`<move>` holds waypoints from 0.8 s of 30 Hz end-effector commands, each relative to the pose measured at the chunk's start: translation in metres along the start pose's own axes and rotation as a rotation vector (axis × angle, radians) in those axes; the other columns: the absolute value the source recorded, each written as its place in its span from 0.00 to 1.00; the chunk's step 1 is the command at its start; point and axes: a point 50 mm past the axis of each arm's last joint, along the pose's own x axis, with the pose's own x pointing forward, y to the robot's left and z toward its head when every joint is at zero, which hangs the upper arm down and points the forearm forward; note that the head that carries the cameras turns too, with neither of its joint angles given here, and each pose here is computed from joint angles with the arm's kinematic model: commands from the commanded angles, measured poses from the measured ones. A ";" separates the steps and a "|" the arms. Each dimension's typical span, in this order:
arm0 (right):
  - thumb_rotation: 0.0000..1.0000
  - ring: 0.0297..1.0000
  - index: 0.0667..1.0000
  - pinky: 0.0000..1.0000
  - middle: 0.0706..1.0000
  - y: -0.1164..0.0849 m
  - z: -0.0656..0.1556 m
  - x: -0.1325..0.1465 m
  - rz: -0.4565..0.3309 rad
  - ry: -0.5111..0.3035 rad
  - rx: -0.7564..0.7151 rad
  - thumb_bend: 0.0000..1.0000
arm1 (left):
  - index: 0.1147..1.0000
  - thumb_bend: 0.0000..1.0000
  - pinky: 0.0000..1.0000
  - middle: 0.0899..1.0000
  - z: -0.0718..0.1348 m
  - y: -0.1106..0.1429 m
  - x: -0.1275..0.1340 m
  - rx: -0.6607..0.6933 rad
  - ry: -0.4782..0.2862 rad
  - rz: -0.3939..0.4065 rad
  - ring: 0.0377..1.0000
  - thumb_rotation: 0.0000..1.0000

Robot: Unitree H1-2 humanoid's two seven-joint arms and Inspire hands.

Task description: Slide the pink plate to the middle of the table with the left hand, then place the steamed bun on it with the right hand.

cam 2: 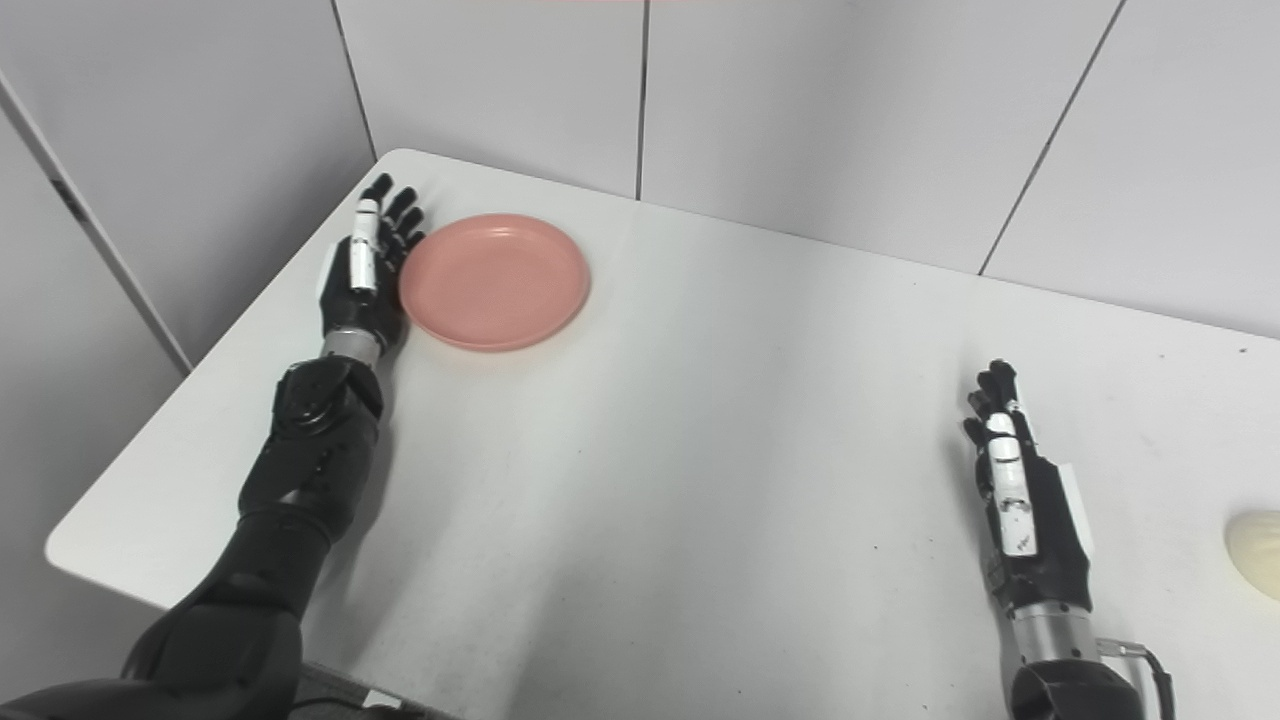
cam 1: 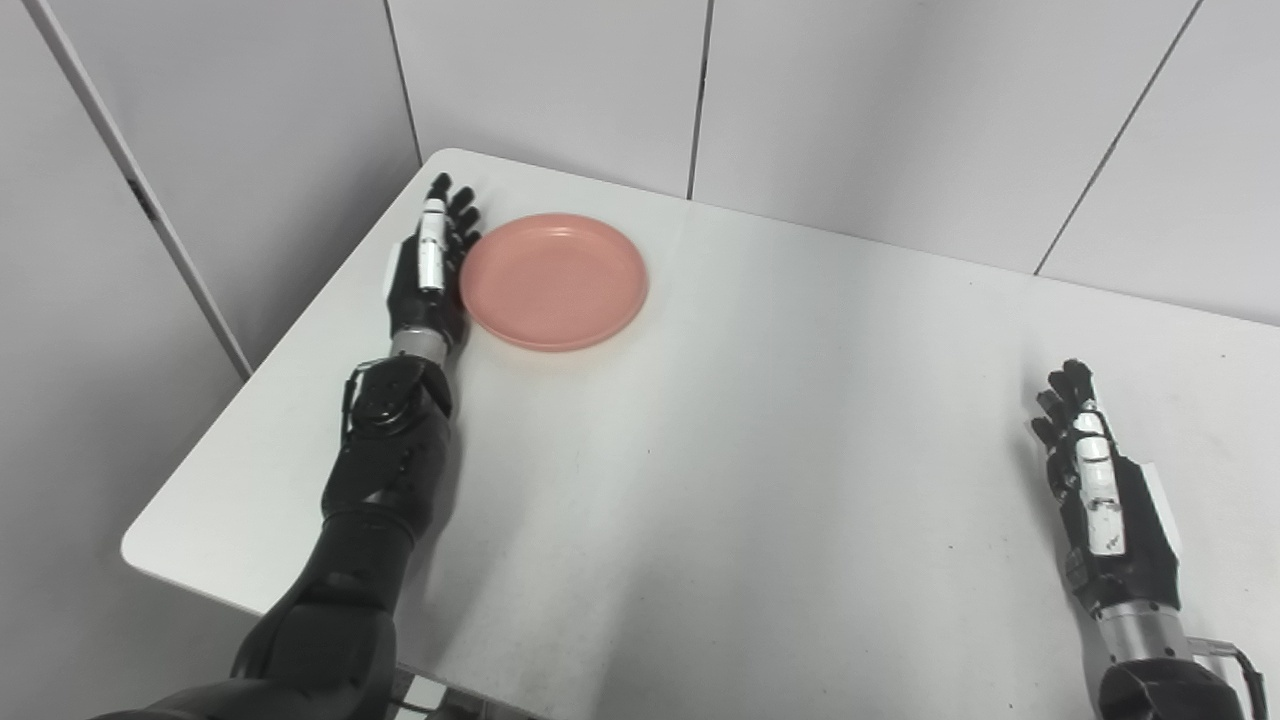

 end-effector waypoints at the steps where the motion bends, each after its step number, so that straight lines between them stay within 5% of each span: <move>1: 1.00 1.00 1.00 1.00 1.00 0.011 -0.025 -0.021 -0.015 0.088 0.042 0.16 | 0.93 0.40 0.96 0.93 -0.032 -0.013 -0.016 0.008 0.167 -0.031 0.94 1.00; 24: 1.00 1.00 1.00 1.00 1.00 0.031 -0.028 -0.023 -0.020 0.097 0.014 0.20 | 0.94 0.41 0.98 0.94 -0.035 -0.098 -0.050 -0.027 0.218 -0.380 0.95 1.00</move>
